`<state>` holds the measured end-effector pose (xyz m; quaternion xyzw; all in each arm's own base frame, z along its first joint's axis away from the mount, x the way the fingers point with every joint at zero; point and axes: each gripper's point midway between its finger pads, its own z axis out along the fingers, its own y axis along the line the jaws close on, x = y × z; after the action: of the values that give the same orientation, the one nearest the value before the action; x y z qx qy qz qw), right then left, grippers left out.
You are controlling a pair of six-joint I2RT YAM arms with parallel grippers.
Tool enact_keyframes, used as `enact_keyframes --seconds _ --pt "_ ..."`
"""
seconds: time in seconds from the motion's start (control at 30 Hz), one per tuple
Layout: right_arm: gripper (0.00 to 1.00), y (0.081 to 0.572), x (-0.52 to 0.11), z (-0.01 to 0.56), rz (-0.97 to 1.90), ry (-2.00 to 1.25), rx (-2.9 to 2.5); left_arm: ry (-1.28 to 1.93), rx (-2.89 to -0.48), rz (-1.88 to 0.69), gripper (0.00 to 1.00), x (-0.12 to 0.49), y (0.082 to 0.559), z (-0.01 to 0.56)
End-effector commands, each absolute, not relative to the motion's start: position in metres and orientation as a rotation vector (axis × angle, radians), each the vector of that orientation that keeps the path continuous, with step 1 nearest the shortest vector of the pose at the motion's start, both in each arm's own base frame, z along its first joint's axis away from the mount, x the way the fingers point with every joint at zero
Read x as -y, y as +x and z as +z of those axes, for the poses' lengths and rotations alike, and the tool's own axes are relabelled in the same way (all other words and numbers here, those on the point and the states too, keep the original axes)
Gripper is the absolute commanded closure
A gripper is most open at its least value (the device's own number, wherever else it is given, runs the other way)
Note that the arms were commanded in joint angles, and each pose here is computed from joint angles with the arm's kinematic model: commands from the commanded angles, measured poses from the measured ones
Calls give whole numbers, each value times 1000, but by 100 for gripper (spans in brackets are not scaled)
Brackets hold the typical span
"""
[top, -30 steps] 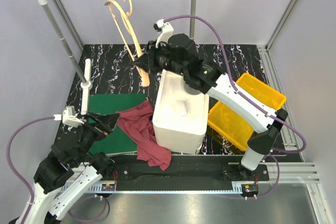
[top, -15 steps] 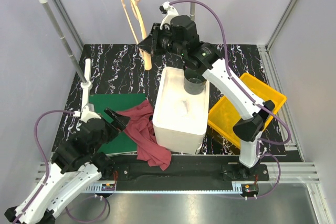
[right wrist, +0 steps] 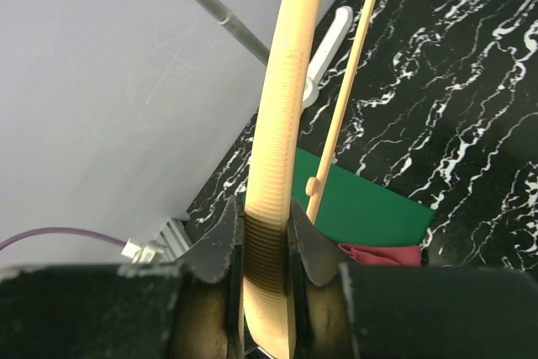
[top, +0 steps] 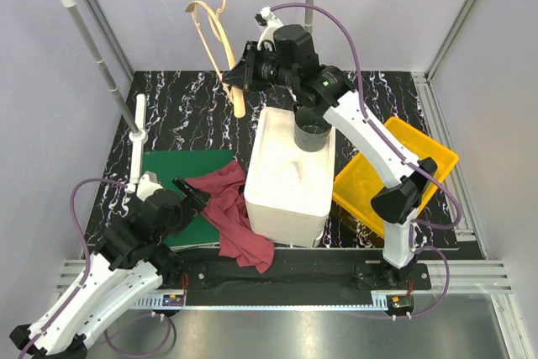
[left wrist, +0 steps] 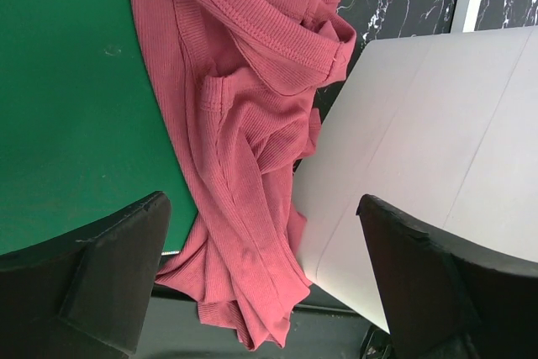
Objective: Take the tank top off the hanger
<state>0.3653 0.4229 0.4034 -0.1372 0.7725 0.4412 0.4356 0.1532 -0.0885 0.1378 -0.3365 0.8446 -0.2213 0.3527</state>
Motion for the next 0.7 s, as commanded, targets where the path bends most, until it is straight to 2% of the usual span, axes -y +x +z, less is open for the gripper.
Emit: enact_keyframes --seconds 0.0,0.27,0.47,0.67 --pt "100 319 -407 485 1229 -412 -1720 -884 -2114 -583 1 85 161 149" --pt "100 311 -395 509 1217 -406 -1658 -871 -2114 -582 2 86 163 153" --pt "100 339 -396 517 1239 -329 -1672 -865 -2110 -587 1 86 163 156" --pt "100 369 -404 490 1236 -273 -1744 -920 -2121 -578 1 86 162 150"
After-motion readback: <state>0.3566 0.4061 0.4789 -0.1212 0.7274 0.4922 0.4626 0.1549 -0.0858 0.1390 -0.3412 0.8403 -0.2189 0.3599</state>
